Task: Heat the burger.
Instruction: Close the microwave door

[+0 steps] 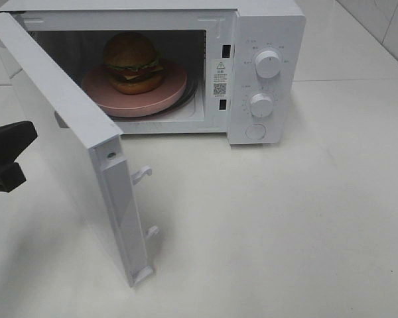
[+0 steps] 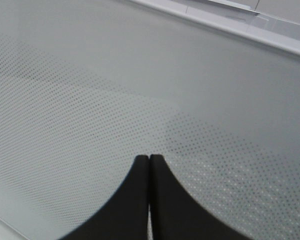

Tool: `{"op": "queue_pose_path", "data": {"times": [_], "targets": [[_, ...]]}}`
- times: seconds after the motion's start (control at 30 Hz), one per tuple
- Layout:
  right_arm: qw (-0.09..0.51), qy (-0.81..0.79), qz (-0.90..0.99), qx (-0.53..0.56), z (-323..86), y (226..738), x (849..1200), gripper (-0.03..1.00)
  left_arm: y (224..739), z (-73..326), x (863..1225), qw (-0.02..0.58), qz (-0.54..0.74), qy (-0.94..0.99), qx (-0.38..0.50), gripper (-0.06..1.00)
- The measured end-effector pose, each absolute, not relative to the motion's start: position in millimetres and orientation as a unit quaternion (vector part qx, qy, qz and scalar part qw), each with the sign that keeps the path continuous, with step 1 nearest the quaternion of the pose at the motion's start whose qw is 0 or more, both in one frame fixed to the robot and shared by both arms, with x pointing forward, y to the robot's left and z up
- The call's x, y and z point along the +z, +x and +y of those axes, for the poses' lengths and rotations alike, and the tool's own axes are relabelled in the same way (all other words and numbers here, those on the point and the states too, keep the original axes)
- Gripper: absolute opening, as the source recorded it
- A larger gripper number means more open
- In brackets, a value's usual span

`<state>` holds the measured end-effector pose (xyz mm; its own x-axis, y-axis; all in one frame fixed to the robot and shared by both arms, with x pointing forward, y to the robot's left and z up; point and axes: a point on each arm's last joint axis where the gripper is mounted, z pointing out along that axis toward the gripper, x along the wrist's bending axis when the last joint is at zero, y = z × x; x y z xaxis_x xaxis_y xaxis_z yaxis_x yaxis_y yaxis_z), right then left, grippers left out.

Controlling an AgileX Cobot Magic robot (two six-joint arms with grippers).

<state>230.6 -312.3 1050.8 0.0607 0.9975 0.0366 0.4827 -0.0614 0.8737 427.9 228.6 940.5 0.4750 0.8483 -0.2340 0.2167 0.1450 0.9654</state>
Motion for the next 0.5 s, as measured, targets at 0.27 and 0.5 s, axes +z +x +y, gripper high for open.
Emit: {"op": "queue_pose_path", "data": {"times": [0.27, 0.5], "targets": [[0.359, 0.634, 0.584, 0.359, -312, 231, 1051, 0.76, 432, 208, 940, 0.622, 0.432, 0.606, 0.245, 0.0], [0.359, 0.634, 0.584, 0.359, -312, 231, 1051, 0.76, 443, 188, 935, 0.621, 0.433, 0.607, 0.243, 0.0]]}}
